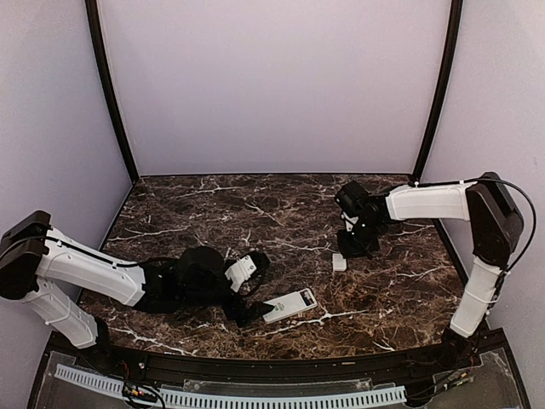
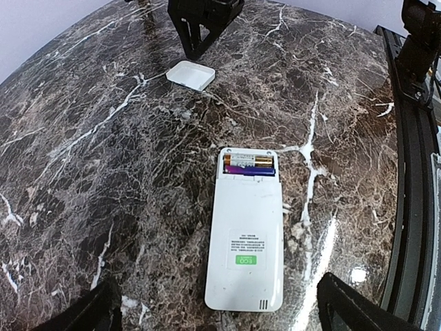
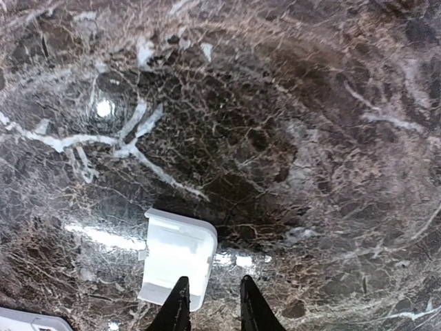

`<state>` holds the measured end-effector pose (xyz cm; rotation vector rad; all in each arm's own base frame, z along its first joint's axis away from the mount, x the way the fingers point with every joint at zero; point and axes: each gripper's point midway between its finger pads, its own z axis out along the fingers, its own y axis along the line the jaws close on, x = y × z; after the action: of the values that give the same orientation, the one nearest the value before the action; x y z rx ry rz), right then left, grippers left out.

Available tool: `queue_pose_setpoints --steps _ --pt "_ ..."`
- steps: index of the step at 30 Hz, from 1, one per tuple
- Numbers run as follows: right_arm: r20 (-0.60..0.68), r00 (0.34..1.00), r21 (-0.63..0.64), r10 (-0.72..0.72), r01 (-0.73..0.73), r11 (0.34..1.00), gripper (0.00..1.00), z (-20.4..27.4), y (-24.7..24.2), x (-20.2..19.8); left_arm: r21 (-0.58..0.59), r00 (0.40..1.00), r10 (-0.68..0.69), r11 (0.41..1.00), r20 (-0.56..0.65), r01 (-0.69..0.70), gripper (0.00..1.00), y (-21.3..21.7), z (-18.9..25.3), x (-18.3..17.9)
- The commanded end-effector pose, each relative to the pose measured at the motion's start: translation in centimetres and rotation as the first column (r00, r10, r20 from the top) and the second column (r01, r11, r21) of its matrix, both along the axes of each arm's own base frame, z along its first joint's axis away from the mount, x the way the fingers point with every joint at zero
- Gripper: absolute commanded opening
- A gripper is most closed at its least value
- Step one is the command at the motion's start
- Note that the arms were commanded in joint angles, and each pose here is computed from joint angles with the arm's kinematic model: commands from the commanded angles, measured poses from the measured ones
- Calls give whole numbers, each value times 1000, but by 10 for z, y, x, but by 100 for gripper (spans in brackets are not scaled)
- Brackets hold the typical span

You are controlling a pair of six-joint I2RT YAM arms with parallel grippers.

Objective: Load the batteries into the remote control
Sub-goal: Pick up the battery cover at the center of the board.

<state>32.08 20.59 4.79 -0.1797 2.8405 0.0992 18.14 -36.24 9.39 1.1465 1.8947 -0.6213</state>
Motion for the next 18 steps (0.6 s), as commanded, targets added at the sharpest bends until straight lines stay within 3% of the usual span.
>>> queue_pose_setpoints --steps 1,6,18 --pt "-55 998 17 11 -10 1000 21 -15 8 -3 5 1000 12 1000 1 -12 98 3 8 -1" --pt "-76 997 -34 -13 11 999 17 -26 -2 -8 8 1000 9 1000 7 -9 98 3 7 -2" --pt "-137 990 14 15 -13 1000 0 -48 9 -16 9 1000 13 1000 20 -13 97 4 9 0"
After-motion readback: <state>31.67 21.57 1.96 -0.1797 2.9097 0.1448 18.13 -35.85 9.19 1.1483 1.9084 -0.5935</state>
